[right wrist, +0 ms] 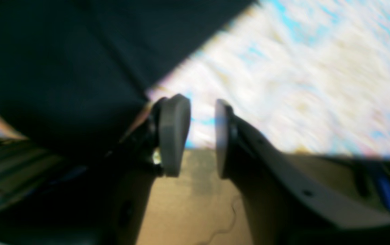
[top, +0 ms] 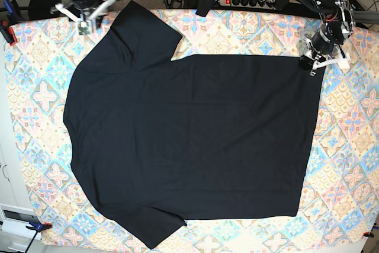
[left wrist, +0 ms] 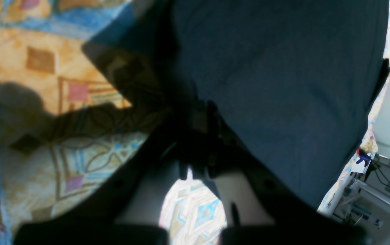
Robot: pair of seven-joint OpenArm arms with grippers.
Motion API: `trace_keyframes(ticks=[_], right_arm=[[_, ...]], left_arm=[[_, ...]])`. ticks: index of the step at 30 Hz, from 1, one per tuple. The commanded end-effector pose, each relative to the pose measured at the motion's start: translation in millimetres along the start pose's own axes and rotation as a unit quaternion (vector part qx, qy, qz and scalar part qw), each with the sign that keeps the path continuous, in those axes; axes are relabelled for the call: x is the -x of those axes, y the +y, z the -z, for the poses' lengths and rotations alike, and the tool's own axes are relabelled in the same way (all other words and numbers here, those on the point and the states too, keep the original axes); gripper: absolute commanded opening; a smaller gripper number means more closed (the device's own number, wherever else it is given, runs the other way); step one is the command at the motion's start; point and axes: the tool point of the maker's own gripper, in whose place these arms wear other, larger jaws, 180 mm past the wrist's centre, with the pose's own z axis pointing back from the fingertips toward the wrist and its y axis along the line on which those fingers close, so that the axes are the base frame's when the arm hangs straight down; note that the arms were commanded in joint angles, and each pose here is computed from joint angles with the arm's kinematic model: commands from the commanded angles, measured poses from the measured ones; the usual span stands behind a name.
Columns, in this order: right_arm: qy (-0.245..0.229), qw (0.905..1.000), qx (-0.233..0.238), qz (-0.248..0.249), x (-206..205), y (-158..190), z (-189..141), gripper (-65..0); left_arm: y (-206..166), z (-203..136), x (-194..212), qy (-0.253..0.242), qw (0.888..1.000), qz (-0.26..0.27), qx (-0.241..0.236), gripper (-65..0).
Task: Fold the T-shirt properly
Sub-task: 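Reach the left gripper to the black shirt's hem corner and grasp, then reach the right gripper to the shoulder edge by the sleeve and grasp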
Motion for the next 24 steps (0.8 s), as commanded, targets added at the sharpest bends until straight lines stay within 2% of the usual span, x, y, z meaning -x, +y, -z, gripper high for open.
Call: trace_keyframes(ticks=[1,6,8,12,14,18,24], right_arm=[[-0.012,0.9999,-0.010,-0.002,-7,7,-2,-46.2],[-0.034,0.9983,-0.045,0.011,-26,32,6,-43.7],[-0.035,0.9957,-0.067,0.053,-33,38,10,-42.7],[-0.017,0.9847,-0.101,0.141,-42,40,18,-38.7],[-0.023,0.9789,-0.102,0.175,-48,32,20,-37.1],[-0.028,0.9792,-0.071,0.188,-47,6,21,-37.0],[0.031,0.9778,-0.063,0.197,-14,2,28,-36.8]], left_arm=[[-4,-4,-9,-0.008,1.000,0.007,0.007,-65.0],[-1,-5,-7,-0.007,1.000,0.007,0.004,-65.0],[-1,-5,-7,-0.007,1.000,0.007,0.004,-65.0],[-1,-5,-8,-0.007,1.000,0.007,0.003,-65.0],[-1,-5,-8,-0.007,1.000,0.007,0.003,-65.0],[-1,-5,-8,-0.007,1.000,0.007,0.003,-65.0],[-1,-5,-8,-0.007,1.000,0.007,0.003,-65.0]])
